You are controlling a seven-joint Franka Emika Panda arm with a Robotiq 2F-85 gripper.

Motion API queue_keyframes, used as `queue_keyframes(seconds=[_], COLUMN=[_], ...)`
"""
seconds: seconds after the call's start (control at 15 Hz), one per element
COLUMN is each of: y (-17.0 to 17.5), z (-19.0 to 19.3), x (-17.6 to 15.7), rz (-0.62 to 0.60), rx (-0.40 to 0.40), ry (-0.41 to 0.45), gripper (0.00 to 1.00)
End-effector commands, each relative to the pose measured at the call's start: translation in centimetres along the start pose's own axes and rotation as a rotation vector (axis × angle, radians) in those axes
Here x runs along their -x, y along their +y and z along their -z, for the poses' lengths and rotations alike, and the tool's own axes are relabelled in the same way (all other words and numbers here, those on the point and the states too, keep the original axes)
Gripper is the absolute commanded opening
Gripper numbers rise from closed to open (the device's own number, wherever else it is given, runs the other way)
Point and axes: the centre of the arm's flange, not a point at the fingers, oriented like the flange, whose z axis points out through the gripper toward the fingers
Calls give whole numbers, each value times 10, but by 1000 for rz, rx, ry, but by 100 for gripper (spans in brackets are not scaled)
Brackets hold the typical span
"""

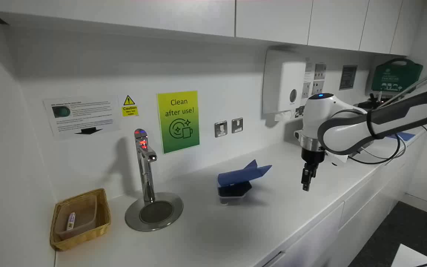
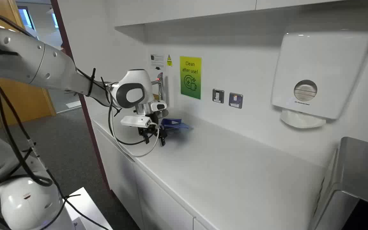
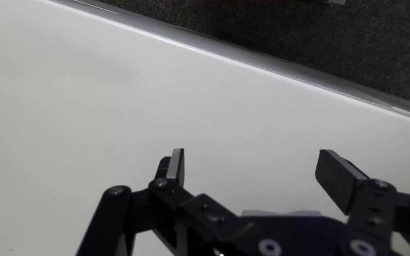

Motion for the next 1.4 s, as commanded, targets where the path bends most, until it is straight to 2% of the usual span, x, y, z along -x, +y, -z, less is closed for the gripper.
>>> queue_keyframes(seconds=[0.0, 0.53, 1.07, 1.33], y=[0, 1, 30, 47], z=[-1, -1, 19, 29], x=[0, -1, -12, -19], rz=[0, -11, -364, -551], rx=[-1, -5, -62, -122], ry=[-2, -1, 173, 216], gripper=[100, 100, 100, 100])
